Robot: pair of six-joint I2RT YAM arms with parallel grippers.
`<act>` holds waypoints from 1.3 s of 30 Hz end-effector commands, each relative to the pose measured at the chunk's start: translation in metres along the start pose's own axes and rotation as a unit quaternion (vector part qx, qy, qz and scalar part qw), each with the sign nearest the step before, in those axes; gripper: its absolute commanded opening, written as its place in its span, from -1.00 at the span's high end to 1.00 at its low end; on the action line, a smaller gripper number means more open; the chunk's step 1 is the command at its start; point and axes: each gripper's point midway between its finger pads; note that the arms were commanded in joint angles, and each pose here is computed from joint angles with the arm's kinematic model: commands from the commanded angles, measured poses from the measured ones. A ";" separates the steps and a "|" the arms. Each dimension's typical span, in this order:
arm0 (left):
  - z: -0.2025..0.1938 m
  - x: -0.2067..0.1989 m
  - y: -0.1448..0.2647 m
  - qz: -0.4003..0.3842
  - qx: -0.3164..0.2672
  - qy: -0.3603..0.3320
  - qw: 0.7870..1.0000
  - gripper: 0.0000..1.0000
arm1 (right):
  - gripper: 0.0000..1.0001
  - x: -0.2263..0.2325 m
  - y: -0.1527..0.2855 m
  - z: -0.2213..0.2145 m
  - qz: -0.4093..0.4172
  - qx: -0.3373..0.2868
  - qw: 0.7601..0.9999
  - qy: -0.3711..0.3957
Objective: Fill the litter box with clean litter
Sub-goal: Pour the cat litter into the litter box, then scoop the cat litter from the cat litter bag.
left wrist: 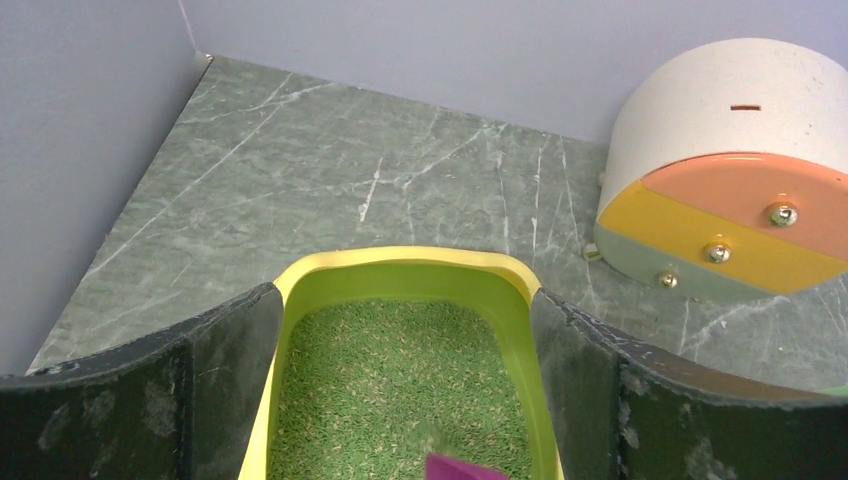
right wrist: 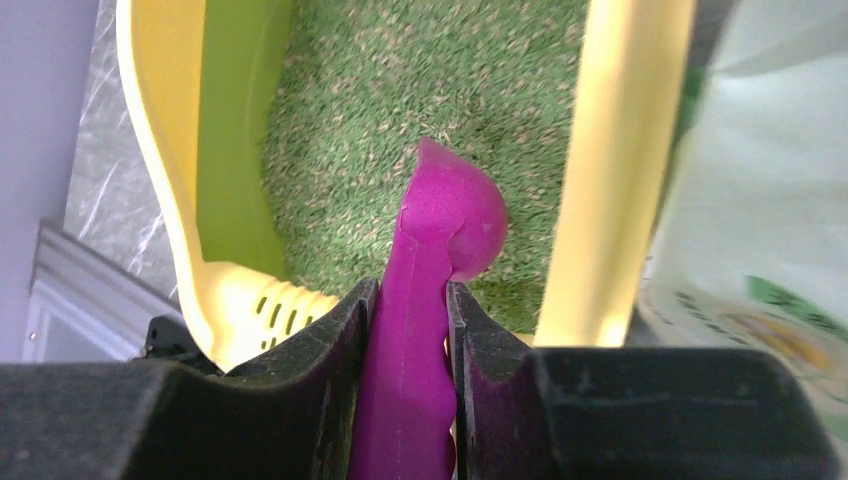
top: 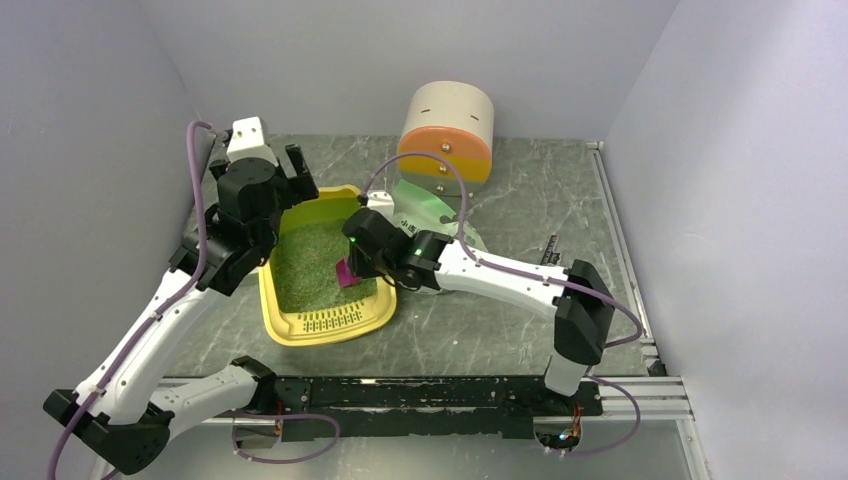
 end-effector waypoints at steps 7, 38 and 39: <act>0.003 -0.013 -0.003 -0.023 -0.002 -0.003 1.000 -0.96 | 1.00 0.025 0.065 0.058 0.071 -0.089 0.993 -0.016; -0.034 -0.149 -0.009 -0.332 0.079 -0.003 0.940 -0.96 | 1.00 -0.124 0.310 0.092 -0.046 -0.169 0.978 -0.115; -0.036 -0.152 -0.008 -0.340 0.082 -0.004 0.937 -0.96 | 1.00 -0.127 0.310 0.093 -0.056 -0.171 0.977 -0.114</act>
Point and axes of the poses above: each gripper's point midway between its finger pads, its own y axis back along the fingers, its own x axis along the line the jaws close on, z = x × y, and after that the axes turned 8 degrees about -y, right-handed
